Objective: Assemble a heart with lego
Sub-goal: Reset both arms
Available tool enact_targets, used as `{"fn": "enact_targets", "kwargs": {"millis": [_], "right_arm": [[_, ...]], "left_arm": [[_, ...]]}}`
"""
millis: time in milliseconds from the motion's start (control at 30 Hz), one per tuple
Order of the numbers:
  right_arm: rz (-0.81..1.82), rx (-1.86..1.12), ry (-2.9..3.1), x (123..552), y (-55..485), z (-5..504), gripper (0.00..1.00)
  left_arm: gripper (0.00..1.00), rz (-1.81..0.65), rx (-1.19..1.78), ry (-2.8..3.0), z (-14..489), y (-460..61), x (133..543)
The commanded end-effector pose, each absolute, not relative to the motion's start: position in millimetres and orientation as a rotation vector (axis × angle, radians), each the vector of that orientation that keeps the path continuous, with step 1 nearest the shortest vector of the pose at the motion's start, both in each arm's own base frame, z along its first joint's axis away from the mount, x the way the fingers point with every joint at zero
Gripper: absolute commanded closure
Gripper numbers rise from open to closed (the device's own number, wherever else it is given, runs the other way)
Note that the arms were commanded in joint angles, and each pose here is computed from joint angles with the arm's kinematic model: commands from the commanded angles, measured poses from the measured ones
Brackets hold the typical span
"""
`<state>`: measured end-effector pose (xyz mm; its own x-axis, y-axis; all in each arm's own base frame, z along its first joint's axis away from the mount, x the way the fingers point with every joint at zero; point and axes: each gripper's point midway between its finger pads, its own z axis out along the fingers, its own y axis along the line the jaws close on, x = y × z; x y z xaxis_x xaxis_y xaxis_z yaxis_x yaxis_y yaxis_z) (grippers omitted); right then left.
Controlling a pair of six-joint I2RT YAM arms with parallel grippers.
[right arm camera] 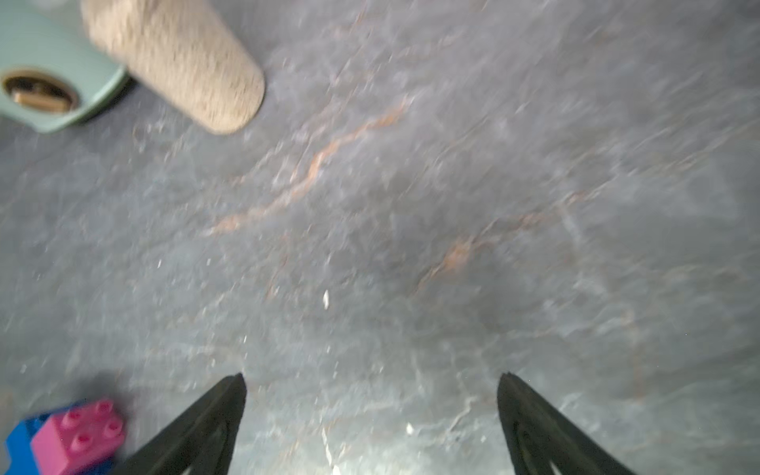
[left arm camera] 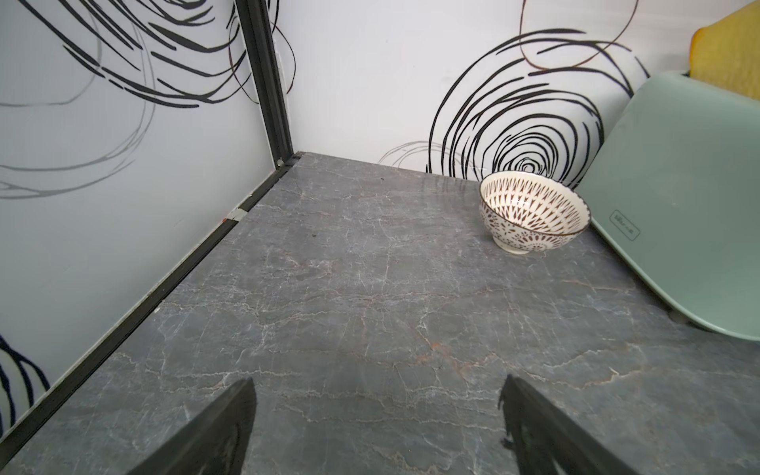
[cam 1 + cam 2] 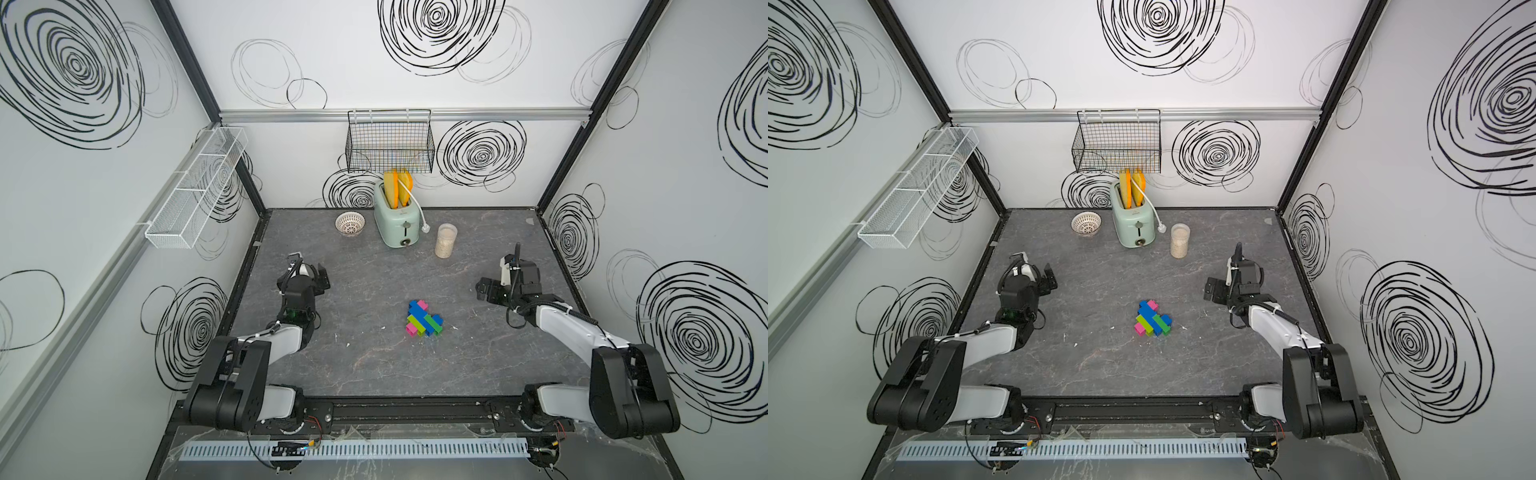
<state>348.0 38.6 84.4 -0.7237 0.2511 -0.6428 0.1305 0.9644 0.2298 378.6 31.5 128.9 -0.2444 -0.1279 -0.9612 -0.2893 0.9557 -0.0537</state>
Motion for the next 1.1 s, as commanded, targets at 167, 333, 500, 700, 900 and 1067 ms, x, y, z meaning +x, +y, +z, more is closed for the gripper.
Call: {"fn": "enact_targets", "kwargs": {"millis": [167,333,500,700,900,1067], "right_arm": [[-0.071,0.409,2.169,398,-46,101,0.01],[-0.053,0.365,2.035,400,-55,105,0.01],[-0.012,0.277,1.945,398,-43,101,0.01],[-0.142,0.191,1.899,405,-32,110,0.01],[-0.215,0.101,1.850,402,-10,113,0.01],[-0.082,0.034,1.764,384,-3,123,0.01]], "left_arm": [[0.02,0.082,-0.223,1.761,143,30,396],[0.03,0.061,-0.104,1.679,149,7,382],[0.03,0.058,-0.116,1.609,149,9,365],[0.03,0.085,-0.125,1.615,148,9,365],[0.03,0.086,-0.126,1.614,148,9,365],[0.03,0.088,-0.125,1.615,148,9,365]]}}
